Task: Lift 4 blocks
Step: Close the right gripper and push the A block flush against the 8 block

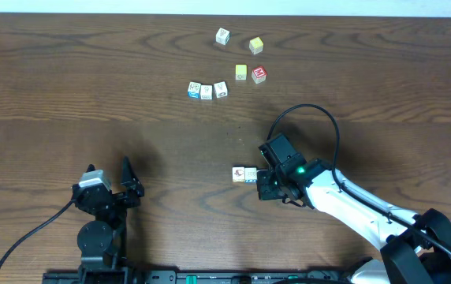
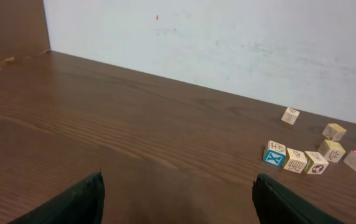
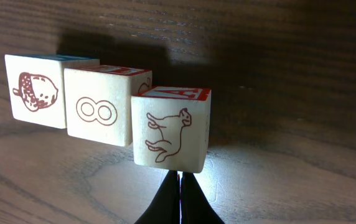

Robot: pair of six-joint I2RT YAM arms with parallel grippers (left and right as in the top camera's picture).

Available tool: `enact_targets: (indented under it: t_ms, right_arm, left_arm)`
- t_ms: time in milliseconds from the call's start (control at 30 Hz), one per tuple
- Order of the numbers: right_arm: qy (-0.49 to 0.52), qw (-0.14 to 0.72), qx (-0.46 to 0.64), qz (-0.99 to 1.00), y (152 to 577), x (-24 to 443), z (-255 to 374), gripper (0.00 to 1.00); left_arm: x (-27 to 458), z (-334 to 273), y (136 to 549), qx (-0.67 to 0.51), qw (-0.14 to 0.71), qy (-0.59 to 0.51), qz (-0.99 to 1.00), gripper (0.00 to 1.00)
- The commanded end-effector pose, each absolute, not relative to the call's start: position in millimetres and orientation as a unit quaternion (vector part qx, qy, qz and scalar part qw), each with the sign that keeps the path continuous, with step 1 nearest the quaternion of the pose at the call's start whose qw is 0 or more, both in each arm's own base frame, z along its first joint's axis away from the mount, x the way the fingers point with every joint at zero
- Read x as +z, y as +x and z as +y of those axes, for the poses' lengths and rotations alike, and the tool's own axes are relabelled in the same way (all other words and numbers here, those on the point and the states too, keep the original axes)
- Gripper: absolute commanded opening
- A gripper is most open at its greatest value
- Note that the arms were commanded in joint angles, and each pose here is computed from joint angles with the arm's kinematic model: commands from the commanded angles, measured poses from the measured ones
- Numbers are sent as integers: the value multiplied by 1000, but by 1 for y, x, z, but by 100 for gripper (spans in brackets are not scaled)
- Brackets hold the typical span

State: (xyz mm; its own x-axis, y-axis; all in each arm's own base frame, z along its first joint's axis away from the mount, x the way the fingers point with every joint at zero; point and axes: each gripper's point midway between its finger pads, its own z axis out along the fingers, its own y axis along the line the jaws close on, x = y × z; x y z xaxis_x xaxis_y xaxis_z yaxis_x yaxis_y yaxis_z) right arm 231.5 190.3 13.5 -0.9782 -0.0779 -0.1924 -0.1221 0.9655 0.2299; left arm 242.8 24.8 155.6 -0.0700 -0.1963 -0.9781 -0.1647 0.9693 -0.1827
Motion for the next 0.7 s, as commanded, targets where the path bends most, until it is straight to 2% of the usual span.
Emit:
enact_targets:
  t_ms: [0,667]
  right_arm:
    - [-47,87,124,987,229,13,194,1]
    - [-47,86,128,987,228,13,196,1]
  left_arm:
    - [136,27,242,-4,650,-126,749,77]
    - [136,27,242,-4,650,-126,749,76]
